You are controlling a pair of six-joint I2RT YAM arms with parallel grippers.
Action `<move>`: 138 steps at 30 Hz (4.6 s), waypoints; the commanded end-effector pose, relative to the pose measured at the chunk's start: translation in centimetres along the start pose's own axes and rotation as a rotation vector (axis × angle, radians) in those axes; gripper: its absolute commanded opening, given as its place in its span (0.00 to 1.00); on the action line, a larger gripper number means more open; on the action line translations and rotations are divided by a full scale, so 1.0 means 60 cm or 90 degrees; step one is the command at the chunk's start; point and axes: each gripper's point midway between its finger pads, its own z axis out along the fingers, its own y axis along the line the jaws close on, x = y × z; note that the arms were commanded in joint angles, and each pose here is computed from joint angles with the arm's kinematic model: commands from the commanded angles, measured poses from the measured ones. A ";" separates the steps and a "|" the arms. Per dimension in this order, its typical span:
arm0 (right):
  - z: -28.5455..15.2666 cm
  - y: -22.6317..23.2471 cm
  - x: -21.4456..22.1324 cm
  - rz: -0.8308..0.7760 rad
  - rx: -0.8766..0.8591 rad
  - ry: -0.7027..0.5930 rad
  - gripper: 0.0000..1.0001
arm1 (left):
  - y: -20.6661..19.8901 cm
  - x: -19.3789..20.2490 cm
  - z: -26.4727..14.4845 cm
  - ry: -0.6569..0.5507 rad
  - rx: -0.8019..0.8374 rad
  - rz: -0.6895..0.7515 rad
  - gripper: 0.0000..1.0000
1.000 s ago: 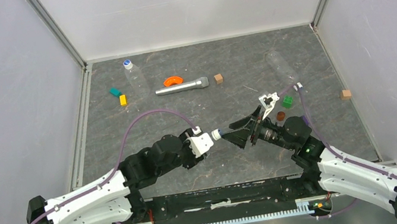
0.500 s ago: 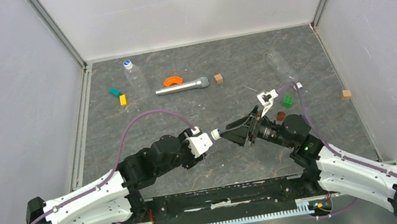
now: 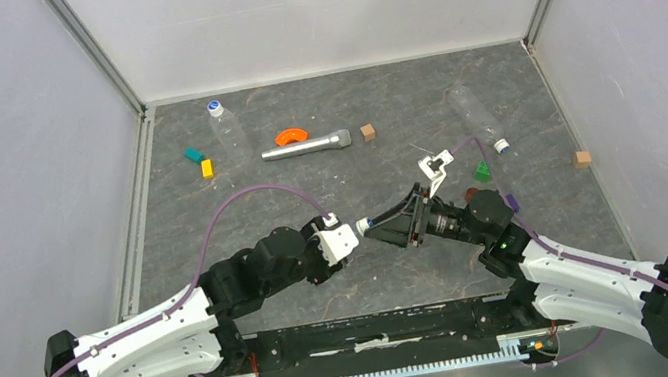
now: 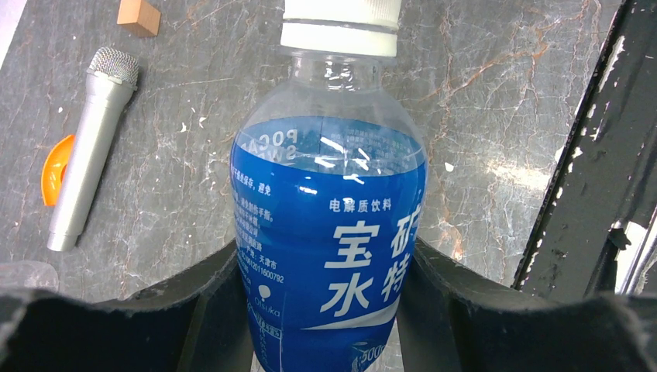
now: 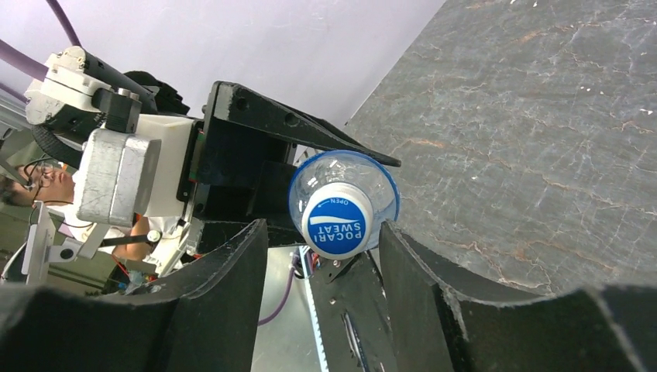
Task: Unscrew the bottle caps
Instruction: Unscrew the bottle cap from the plastic bottle.
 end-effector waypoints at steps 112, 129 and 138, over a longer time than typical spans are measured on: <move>-0.031 0.007 -0.032 -0.138 -0.004 -0.083 0.81 | 0.001 -0.024 0.015 -0.046 -0.012 -0.035 0.04; -0.028 -0.027 -0.048 -0.088 0.087 -0.098 0.82 | 0.003 -0.024 0.013 -0.043 -0.016 -0.037 0.04; -0.016 0.006 -0.052 -0.036 0.037 -0.092 0.82 | 0.001 -0.021 0.011 -0.042 -0.013 -0.037 0.04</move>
